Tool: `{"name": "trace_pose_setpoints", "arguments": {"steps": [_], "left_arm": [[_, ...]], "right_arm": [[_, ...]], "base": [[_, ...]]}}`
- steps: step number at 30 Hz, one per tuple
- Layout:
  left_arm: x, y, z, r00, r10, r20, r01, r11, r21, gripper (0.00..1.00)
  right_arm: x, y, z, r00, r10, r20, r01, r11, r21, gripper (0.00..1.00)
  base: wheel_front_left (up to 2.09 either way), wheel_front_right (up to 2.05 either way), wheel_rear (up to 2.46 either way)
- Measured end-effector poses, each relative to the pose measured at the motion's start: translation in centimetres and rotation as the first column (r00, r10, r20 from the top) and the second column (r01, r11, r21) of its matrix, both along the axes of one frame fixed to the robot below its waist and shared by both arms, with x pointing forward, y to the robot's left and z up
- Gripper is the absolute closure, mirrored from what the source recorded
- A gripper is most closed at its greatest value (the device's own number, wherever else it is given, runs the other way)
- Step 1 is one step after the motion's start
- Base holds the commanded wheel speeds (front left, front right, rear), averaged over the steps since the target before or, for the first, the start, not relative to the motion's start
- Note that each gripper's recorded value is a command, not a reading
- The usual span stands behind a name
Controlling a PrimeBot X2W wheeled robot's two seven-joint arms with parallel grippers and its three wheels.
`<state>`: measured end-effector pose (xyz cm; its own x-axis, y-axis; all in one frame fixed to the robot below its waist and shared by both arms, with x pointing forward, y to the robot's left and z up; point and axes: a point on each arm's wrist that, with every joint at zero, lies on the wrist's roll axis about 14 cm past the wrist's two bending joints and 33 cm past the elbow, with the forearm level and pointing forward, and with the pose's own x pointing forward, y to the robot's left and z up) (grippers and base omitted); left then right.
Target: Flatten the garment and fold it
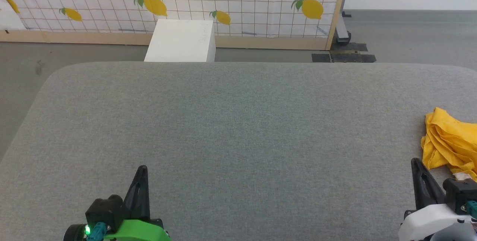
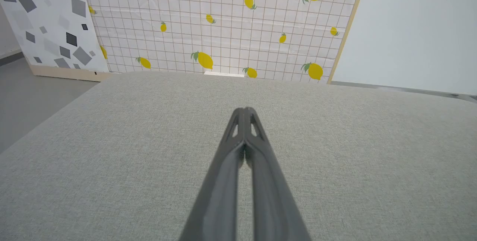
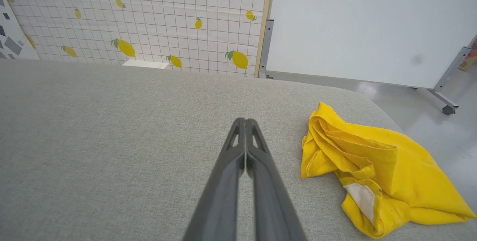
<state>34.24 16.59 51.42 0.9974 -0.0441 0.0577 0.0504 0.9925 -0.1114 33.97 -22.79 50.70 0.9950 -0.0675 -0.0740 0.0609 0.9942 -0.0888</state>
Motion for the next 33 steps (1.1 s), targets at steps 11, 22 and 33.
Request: {"name": "trace_pose_setpoints", "arguments": {"steps": [11, 22, 33], "left_arm": [[0.2, 0.2, 0.1, 1.0, 0.004, -0.002, -0.004, 1.0, 0.009, 1.0], [0.4, 0.2, 0.2, 1.0, 0.007, -0.006, -0.006, 1.0, 0.028, 1.0], [0.6, 0.2, 0.2, 1.0, 0.008, -0.01, -0.008, 0.999, 0.04, 1.0]], "right_arm": [[0.1, 0.6, -0.1, 1.0, 0.018, -0.004, -0.018, 1.0, 0.002, 1.0], [0.4, 1.2, 0.0, 0.999, 0.034, 0.001, -0.034, 0.999, 0.004, 1.0], [0.7, 1.8, 0.1, 0.999, 0.052, 0.003, -0.053, 0.999, 0.008, 1.0]], "base": [[0.0, 0.0, 0.0], [0.0, 0.0, 0.0], [0.0, 0.0, 0.0]]}}
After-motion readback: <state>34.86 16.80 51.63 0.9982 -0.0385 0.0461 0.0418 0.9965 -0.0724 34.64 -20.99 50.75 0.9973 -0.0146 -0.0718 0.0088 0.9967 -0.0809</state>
